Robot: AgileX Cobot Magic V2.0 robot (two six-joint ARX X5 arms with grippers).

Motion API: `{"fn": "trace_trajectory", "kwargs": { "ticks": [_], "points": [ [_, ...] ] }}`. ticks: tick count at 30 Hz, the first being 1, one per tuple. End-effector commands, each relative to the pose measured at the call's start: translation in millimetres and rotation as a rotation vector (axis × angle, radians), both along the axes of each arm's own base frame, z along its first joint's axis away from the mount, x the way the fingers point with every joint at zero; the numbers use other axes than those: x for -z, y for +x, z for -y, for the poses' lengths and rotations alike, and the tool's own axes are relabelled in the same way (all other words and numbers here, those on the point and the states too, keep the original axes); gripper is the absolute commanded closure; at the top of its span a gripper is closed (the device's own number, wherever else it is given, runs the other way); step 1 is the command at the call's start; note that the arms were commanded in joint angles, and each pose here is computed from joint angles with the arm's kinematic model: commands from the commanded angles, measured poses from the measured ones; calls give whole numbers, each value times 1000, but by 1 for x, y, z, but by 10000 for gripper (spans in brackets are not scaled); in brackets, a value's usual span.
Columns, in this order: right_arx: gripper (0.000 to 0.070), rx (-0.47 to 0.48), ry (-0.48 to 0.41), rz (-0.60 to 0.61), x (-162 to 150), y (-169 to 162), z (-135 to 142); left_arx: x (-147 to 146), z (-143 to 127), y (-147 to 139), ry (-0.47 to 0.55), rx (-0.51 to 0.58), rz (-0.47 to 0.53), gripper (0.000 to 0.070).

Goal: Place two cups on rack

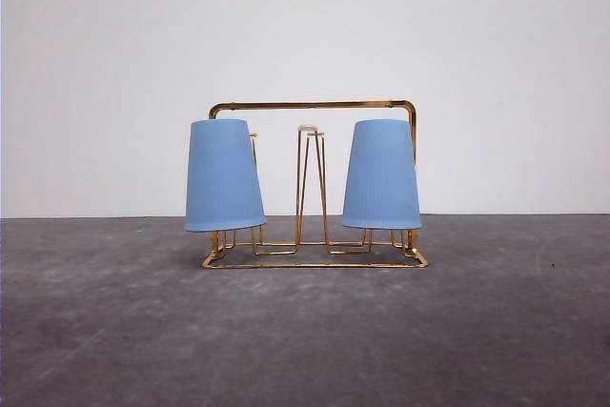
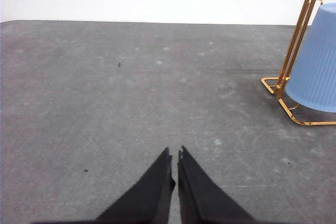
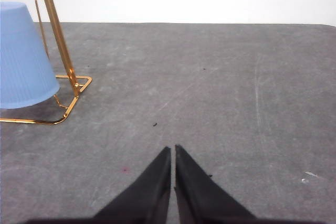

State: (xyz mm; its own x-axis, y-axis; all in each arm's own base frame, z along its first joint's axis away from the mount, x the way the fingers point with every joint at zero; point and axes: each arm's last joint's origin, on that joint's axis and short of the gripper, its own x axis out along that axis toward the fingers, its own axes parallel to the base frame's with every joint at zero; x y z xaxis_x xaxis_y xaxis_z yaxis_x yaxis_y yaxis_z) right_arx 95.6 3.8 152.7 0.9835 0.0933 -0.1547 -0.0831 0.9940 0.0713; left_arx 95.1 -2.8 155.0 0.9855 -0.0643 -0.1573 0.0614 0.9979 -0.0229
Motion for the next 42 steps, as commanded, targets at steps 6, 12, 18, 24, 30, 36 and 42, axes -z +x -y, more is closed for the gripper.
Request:
{"fn": "trace_trajectory", "kwargs": {
  "ticks": [6,12,18,24,30,36,42],
  "points": [
    [689,2,11,6,1,0,0,5,0,1,4,-1,-14,700],
    [689,2,11,6,1,0,0,5,0,1,4,-1,-14,700],
    [689,2,11,6,1,0,0,5,0,1,4,-1,-14,700],
    [689,2,11,6,1,0,0,5,0,1,4,-1,-14,700],
    [690,2,11,6,1,0,0,5,0,1,4,-1,-14,700],
    [689,2,11,6,1,0,0,5,0,1,4,-1,-14,700],
    [689,2,11,6,1,0,0,5,0,1,4,-1,-14,700]
  ]
}}
